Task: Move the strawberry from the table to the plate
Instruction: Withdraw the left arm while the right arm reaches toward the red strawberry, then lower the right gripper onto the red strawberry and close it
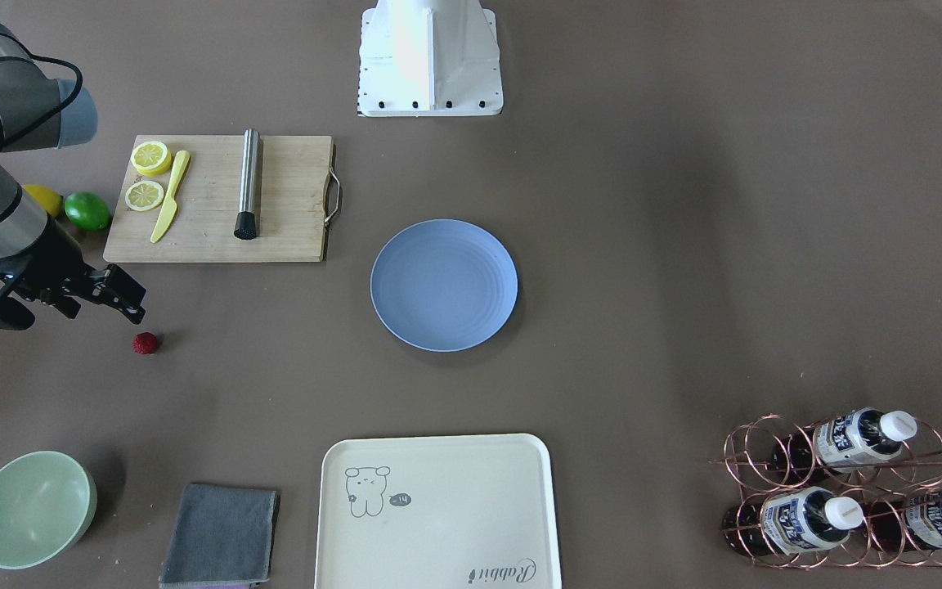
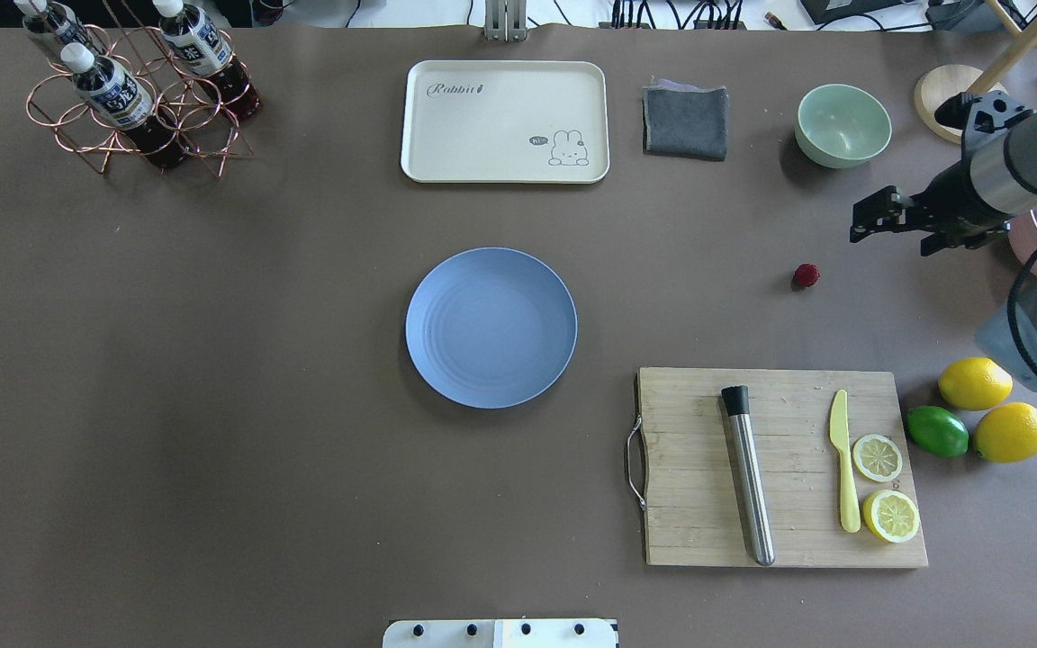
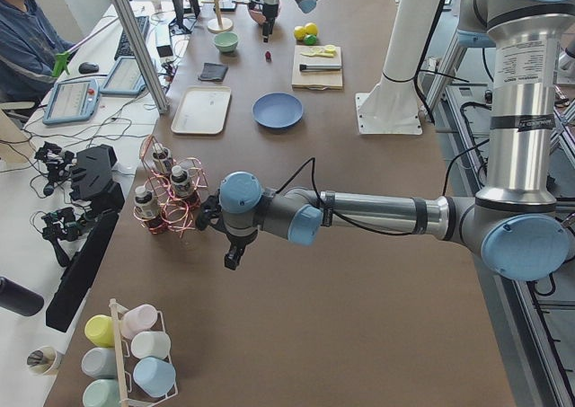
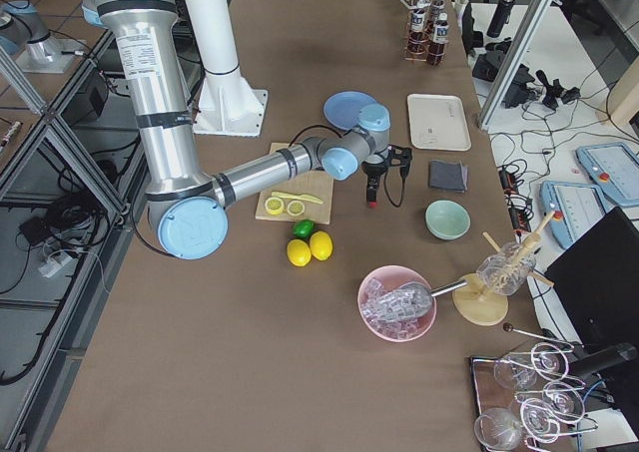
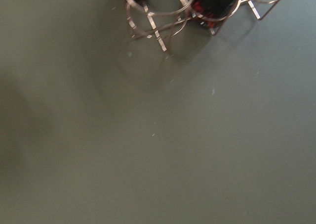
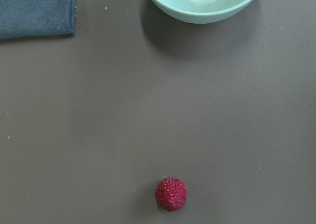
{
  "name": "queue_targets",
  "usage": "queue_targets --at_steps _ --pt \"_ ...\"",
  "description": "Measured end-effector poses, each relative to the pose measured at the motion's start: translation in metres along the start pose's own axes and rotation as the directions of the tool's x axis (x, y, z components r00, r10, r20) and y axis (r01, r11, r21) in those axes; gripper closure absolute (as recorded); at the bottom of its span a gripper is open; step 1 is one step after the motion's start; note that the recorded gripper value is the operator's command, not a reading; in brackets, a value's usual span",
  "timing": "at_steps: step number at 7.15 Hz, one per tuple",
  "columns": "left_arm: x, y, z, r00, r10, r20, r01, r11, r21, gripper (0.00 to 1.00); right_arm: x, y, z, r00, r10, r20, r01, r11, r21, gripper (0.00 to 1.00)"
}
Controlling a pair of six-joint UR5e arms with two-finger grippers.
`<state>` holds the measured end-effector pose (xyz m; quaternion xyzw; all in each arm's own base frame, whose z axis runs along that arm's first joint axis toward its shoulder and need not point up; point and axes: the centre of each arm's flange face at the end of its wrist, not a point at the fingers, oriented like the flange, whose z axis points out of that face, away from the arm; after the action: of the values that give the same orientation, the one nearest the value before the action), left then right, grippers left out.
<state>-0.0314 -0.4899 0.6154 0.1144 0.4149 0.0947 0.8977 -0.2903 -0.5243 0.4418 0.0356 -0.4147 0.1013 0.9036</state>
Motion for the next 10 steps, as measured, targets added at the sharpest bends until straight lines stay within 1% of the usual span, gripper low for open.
queue_targets --at_steps 1,4,5,6,8,9,10 --pt "-0.014 0.011 -0.004 0.999 -0.035 0.007 0.035 0.999 -0.013 0.01 -0.011 0.002 0.010 1.000 -0.012 -0.008 0.012 1.000 0.001 0.00" --pt "-0.024 0.032 0.000 0.998 -0.067 0.008 0.067 0.997 -0.037 0.01 -0.015 0.005 0.050 0.997 -0.031 -0.073 0.033 0.999 0.017 0.01" --pt "-0.025 0.035 0.001 0.998 -0.070 0.008 0.070 0.997 -0.040 0.01 -0.009 0.004 0.063 0.996 -0.041 -0.073 0.042 0.999 0.023 0.01" --pt "-0.025 0.036 0.002 0.997 -0.071 0.007 0.071 0.997 -0.041 0.01 -0.002 0.002 0.074 0.997 -0.051 -0.061 0.053 0.998 0.031 0.05" --pt "-0.025 0.037 0.001 0.997 -0.071 0.005 0.071 0.997 -0.040 0.01 0.003 0.002 0.083 0.997 -0.058 -0.046 0.060 0.997 0.040 0.33" --pt "-0.024 0.036 0.001 0.998 -0.071 0.002 0.071 0.997 -0.040 0.01 0.003 0.003 0.083 0.998 -0.056 -0.043 0.058 0.997 0.043 0.75" --pt "-0.024 0.037 0.001 0.997 -0.071 -0.001 0.071 0.997 -0.040 0.01 0.004 0.004 0.082 0.998 -0.049 -0.044 0.052 0.998 0.047 0.94"
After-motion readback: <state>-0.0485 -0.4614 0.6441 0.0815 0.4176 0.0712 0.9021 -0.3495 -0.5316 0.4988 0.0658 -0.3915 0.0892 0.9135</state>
